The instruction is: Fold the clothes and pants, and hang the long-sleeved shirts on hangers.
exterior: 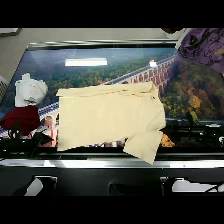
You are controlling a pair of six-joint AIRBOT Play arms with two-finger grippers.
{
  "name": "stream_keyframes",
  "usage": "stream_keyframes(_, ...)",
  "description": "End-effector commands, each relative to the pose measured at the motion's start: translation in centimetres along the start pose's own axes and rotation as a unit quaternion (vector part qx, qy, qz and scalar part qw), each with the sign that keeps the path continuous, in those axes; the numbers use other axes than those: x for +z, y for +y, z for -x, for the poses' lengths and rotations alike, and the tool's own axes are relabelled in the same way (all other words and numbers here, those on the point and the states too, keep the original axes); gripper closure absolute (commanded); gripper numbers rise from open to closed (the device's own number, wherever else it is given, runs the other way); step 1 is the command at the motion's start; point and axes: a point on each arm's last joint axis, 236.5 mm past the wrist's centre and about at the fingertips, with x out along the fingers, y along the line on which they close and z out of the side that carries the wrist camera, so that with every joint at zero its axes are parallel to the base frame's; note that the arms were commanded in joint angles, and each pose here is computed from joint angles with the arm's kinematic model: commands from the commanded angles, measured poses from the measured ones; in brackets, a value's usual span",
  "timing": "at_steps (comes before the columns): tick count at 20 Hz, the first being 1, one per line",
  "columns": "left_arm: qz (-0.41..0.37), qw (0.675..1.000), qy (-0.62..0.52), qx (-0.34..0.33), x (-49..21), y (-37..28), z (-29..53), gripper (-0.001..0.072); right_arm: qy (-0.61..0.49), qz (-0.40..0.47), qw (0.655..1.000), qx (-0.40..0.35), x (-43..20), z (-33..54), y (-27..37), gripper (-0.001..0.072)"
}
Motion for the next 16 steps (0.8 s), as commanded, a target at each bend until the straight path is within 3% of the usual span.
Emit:
stream_keyframes(1,0.013,0.999,0.028,-0.026,-1.5,0.4,-2.0,0.0008,0.006,-0.001,1.0,0.007,-0.3,0.0,0.4,0.0684)
stream_keyframes(16,0.04,0.996,0.058,-0.046,-1.1,0.4,-4.1,0.0013,0.006,-0.001,1.0,0.007,-0.3,0.0,0.4,0.0684)
